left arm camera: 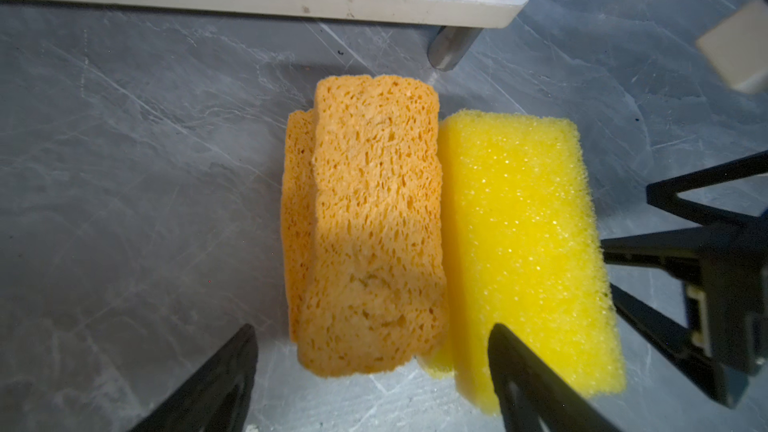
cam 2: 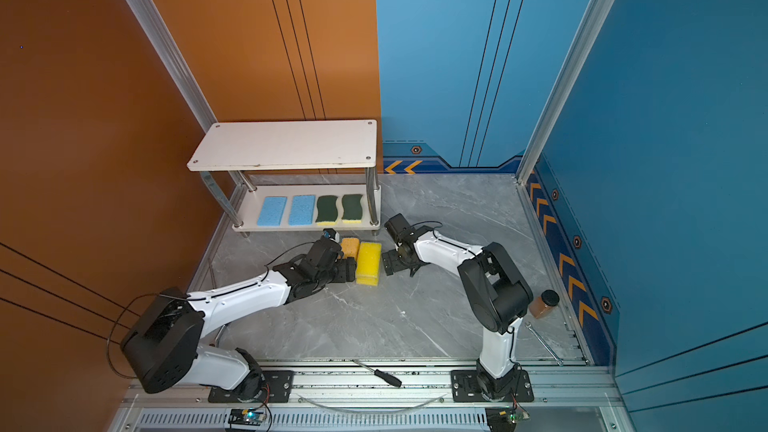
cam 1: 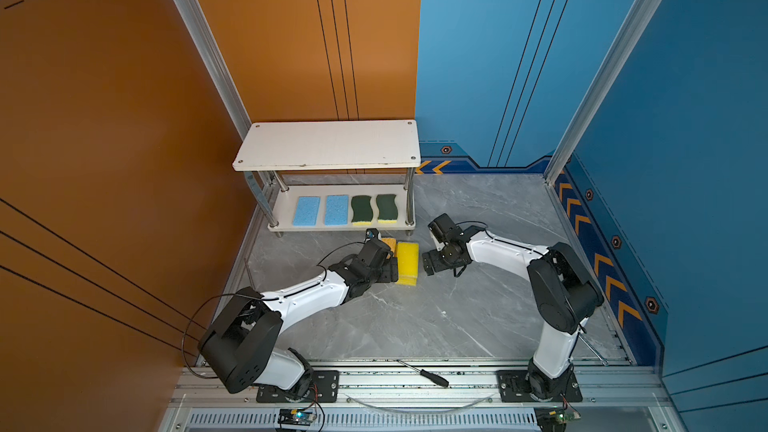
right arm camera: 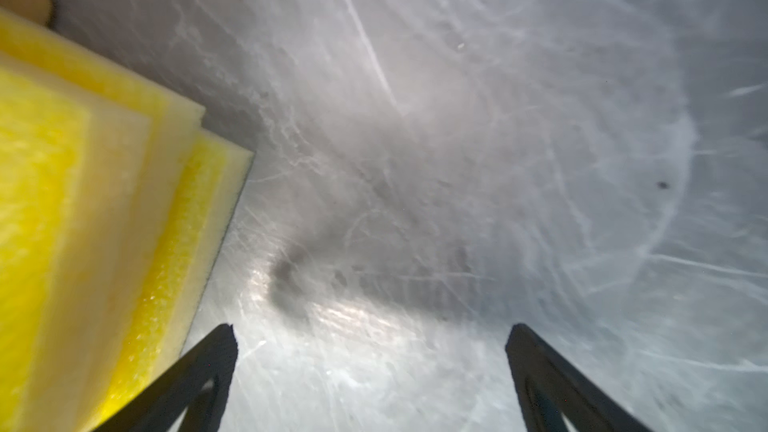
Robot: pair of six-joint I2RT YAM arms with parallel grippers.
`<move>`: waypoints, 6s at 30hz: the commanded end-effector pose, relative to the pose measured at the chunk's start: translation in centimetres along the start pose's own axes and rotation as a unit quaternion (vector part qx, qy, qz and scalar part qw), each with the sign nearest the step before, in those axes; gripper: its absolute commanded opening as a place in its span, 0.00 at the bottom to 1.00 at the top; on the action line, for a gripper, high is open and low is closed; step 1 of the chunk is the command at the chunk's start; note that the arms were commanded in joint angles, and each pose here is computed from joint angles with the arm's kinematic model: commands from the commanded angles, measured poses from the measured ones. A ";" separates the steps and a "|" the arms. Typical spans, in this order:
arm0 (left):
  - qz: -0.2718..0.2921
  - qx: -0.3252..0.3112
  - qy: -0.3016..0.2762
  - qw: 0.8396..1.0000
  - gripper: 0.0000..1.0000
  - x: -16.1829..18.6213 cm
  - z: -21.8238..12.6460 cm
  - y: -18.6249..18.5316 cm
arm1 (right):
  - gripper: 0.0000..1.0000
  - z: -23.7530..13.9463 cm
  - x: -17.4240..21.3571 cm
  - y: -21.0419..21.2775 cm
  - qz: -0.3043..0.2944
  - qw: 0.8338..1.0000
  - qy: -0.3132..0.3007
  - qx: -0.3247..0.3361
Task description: Place and organize the cleaning sponges onto the shelf
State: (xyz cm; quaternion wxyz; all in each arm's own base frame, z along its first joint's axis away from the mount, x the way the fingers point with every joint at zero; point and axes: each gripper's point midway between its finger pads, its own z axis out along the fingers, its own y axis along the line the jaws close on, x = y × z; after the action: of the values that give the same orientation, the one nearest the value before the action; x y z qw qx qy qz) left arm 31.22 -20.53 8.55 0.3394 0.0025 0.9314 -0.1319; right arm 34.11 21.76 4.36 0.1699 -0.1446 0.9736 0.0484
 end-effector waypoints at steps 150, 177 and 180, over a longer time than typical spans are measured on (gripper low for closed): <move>0.139 0.155 -0.351 0.913 0.53 -24.4 -25.8 -11.1 | 1.00 -6.9 -1.7 -0.8 0.087 0.976 -0.064 -0.187; -0.036 -0.019 -0.298 0.954 0.56 -32.1 -16.5 -7.7 | 1.00 -6.3 -0.8 -1.0 0.090 0.976 -0.054 -0.189; -0.039 -0.018 -0.284 0.958 0.57 -32.1 -15.8 -7.6 | 1.00 -6.2 -0.8 -1.0 0.091 0.976 -0.052 -0.190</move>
State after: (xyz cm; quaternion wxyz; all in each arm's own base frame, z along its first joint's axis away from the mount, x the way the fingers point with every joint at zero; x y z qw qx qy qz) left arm 45.04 -21.87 41.58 0.5872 -0.0592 0.7984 -0.1193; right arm 33.30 20.33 10.50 0.1861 -0.0847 0.9467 0.2489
